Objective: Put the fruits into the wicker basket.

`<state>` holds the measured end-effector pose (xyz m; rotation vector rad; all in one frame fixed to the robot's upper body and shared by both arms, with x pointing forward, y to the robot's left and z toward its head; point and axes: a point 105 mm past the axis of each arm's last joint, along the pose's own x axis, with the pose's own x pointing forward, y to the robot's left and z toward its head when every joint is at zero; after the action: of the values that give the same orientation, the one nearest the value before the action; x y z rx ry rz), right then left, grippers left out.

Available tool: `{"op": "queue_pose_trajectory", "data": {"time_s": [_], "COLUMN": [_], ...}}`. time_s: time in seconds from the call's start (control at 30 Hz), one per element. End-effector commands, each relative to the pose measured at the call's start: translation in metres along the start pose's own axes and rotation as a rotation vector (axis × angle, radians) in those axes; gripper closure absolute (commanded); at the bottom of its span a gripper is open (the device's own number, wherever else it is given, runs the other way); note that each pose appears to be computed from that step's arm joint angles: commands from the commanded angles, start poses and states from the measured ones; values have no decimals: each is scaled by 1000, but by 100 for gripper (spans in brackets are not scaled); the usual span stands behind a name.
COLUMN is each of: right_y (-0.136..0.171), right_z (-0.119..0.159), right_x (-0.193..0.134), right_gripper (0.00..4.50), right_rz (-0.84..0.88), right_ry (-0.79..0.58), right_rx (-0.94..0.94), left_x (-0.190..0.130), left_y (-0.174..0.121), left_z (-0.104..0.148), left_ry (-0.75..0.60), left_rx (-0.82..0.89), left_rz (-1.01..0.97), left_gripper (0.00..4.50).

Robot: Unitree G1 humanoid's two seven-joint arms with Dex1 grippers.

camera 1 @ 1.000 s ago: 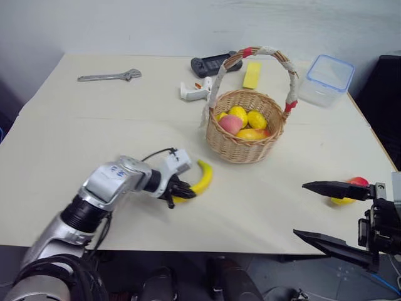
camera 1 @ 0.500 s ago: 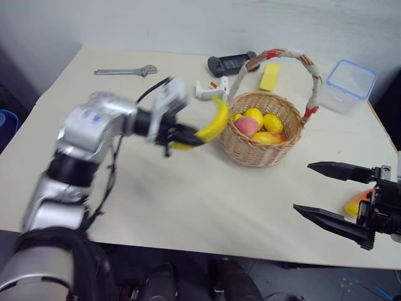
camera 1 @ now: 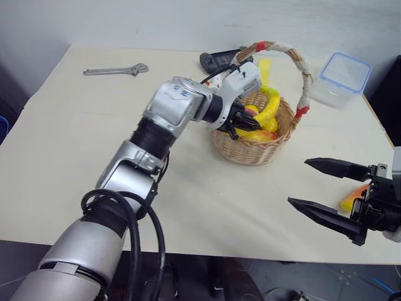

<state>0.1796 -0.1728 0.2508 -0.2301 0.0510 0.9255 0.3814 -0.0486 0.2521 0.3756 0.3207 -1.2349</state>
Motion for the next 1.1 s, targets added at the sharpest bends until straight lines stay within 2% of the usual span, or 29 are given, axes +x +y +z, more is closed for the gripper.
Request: {"op": "queue_pose_trajectory", "data": {"time_s": [0.03,0.2,0.37,0.53,0.67,0.77,0.9,1.03,1.1], "right_y": [2,-2,-7,-16,-21,-27,-44,-54,-56], "right_z": [8,10,12,13,11,2,-23,-59,-73], "right_x": [0,1,-3,-9,-13,-27,-64,-102,-112], "right_gripper": [0,0,0,0,0,0,0,0,0], "right_rz": [-6,-35,-70,-133,-170,-242,-451,-647,-708], "right_ry": [-33,-47,-50,-64,-60,-38,17,115,145], "right_rx": [-31,-44,-51,-59,-54,-26,49,175,231], "left_x": [7,22,18,-10,-46,-81,-127,-160,-166], "left_y": [13,9,9,10,-3,-14,-23,-49,-56], "left_z": [17,17,21,30,32,23,-18,-32,-31], "left_ry": [-32,-30,-46,-85,-136,-195,-222,-253,-275], "left_rx": [54,53,58,78,158,233,316,297,298], "left_rz": [92,71,41,-23,-128,-201,-337,-534,-574], "left_gripper": [398,398,235,80,80,80,80,3,3]}}
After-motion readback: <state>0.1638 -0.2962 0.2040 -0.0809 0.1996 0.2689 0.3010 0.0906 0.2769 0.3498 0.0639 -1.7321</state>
